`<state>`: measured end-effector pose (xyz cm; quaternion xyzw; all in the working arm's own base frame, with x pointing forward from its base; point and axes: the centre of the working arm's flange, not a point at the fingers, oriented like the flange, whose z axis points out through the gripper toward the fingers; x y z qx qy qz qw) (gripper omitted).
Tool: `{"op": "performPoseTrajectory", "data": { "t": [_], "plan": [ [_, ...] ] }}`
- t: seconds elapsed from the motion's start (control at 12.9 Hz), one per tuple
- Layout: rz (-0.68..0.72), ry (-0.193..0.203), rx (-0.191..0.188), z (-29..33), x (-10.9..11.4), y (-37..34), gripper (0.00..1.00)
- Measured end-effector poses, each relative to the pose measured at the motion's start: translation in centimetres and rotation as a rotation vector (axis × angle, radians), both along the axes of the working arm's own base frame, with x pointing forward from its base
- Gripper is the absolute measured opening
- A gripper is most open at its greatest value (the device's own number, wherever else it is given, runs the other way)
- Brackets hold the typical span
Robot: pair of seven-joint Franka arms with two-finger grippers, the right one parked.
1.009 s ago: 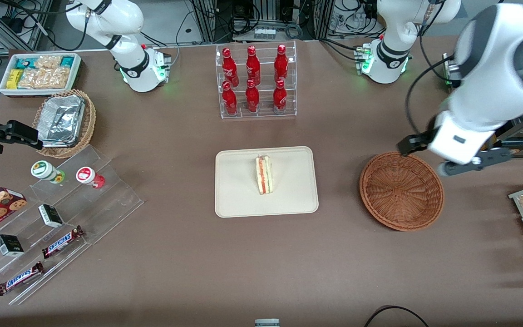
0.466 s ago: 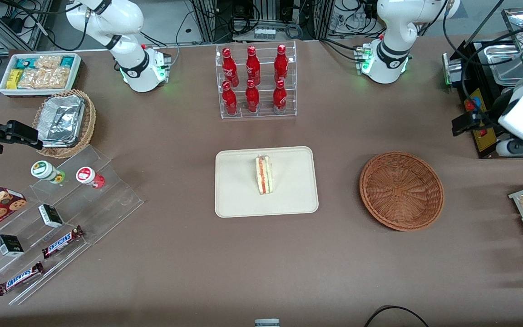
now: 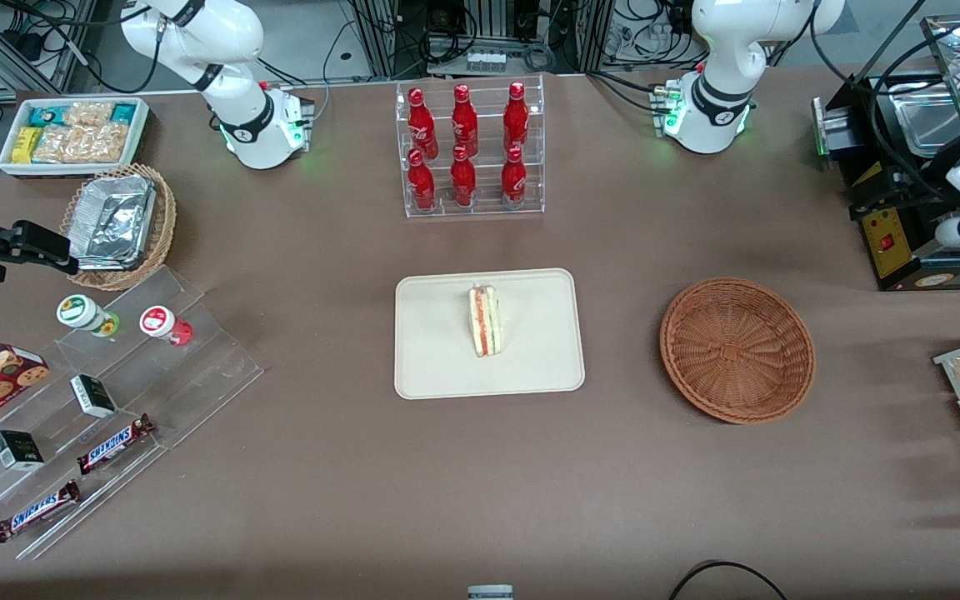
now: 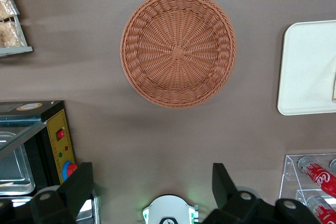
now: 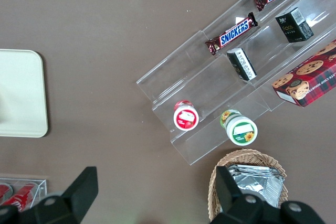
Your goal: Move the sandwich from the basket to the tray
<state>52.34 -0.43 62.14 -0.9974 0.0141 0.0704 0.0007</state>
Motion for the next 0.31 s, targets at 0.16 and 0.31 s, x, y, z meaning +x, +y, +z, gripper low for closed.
{"op": "performPoseTrajectory", "data": {
  "t": [0.16, 0.31],
  "plan": [
    [-0.012, -0.008, -0.001, 0.14, -0.22, -0.61, 1.0],
    [-0.019, -0.019, -0.001, -0.06, 0.17, -1.0, 1.0]
  ]
}}
